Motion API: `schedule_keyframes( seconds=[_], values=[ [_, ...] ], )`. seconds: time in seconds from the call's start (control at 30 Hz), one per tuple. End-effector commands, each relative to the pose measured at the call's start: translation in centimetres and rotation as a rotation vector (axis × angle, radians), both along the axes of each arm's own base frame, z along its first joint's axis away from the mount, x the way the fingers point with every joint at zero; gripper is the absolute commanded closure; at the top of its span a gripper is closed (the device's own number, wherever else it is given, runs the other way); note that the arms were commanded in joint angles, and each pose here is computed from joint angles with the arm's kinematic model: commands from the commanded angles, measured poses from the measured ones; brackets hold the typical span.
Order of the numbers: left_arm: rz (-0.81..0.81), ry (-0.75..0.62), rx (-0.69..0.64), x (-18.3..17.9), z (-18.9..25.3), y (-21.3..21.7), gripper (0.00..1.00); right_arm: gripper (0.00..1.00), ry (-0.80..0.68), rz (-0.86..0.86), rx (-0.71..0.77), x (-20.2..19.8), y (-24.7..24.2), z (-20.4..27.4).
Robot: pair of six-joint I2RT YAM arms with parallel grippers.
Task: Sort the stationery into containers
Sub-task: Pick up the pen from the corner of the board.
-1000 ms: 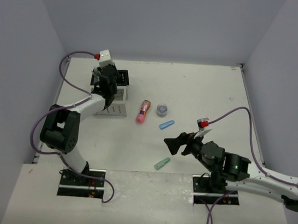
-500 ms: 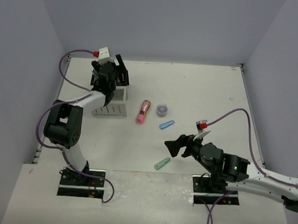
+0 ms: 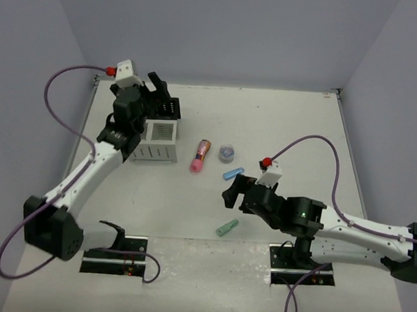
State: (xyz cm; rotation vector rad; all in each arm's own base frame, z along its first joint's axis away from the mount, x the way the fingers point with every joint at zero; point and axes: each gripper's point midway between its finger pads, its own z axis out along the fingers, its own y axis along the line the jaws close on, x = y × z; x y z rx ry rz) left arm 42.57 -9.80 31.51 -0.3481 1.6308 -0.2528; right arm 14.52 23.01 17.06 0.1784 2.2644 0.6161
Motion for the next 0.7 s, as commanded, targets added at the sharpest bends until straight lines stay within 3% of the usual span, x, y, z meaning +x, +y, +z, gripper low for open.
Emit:
schedule_keyframes(
  seconds=[0.0,0.1,0.33,0.57,0.67],
  values=[
    [-0.016,0.012,0.057,-7.4,0.6,1.4,0.00,0.24,0.293,-0.365,-0.014,-2.0,-3.3,-2.0],
    [0.045,0.060,0.097,-10.7,-0.9,4.0,0.00,0.28,0.405,-0.402,-0.023,-3.2,-1.9,-3.3],
    [-0.142,0.036,0.085,-17.0,-0.2,3.4,0.00,0.33,0.580,-0.472,-0.081,-4.7,1.5,-8.3],
    [-0.187,0.087,0.130,-18.1,-2.7,3.2,0.00,0.40,0.645,-0.591,-0.193,-4.5,1.5,-12.3],
    [-0.204,0.131,0.142,-17.8,-4.9,2.8,0.00,0.40,0.678,-0.568,-0.228,-4.4,2.4,-13.5]
  ],
)
